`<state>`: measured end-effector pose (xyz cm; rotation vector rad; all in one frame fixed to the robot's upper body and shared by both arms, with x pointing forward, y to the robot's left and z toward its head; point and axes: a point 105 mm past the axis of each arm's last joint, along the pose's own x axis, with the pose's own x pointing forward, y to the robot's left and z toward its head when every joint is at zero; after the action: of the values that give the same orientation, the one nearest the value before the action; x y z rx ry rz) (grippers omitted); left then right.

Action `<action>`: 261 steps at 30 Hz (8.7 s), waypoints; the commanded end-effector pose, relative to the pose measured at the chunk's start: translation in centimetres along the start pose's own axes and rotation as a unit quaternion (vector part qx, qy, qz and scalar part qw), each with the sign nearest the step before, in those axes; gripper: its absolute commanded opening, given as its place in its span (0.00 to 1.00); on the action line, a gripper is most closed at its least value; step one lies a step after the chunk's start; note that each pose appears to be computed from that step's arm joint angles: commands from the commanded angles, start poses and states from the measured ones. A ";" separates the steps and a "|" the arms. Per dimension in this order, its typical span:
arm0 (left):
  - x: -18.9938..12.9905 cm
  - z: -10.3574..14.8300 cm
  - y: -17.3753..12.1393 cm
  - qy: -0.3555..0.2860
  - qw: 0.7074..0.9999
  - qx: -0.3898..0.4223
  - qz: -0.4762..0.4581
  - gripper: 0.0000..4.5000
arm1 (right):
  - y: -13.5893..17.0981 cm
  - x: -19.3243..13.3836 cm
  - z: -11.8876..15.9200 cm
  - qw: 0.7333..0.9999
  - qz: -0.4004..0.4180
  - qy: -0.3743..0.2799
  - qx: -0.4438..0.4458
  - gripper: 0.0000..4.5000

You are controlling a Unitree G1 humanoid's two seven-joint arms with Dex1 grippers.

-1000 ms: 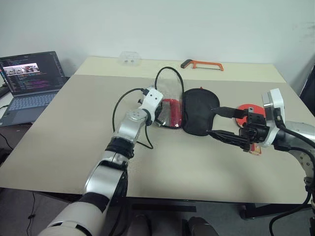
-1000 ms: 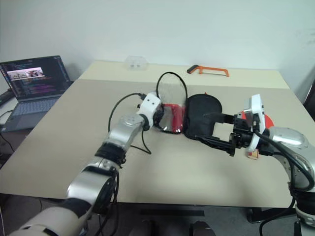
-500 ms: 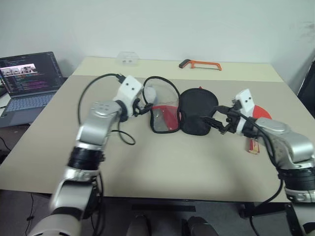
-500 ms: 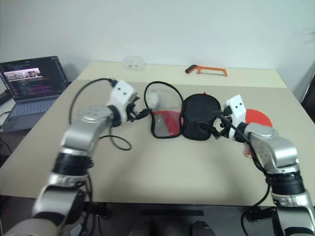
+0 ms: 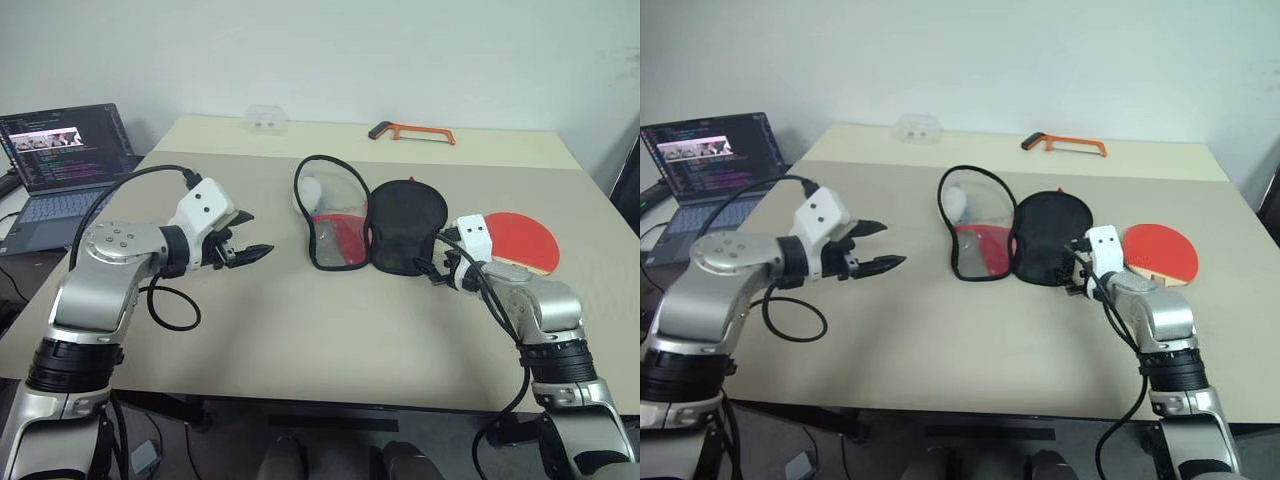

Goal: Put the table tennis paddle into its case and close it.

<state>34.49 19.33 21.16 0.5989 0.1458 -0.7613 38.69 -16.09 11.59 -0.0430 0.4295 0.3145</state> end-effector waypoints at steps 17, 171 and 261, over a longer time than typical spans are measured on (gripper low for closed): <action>-0.2 0.6 1.0 0.001 0.999 0.025 0.026 0.79 | -0.7 -0.4 0.3 0.997 -0.001 0.010 -0.080 0.00; 0.8 0.7 0.1 -0.008 0.999 0.036 0.015 0.79 | 1.8 5.1 5.5 0.998 -0.062 -0.015 0.024 0.25; 1.0 2.9 -2.6 -0.118 0.989 -0.042 -0.074 0.99 | -5.5 -2.5 2.7 0.921 0.081 -0.135 0.357 1.00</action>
<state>33.63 15.43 20.27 0.3855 0.0657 -0.9829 39.41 -22.18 13.94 0.6971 0.2911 0.2602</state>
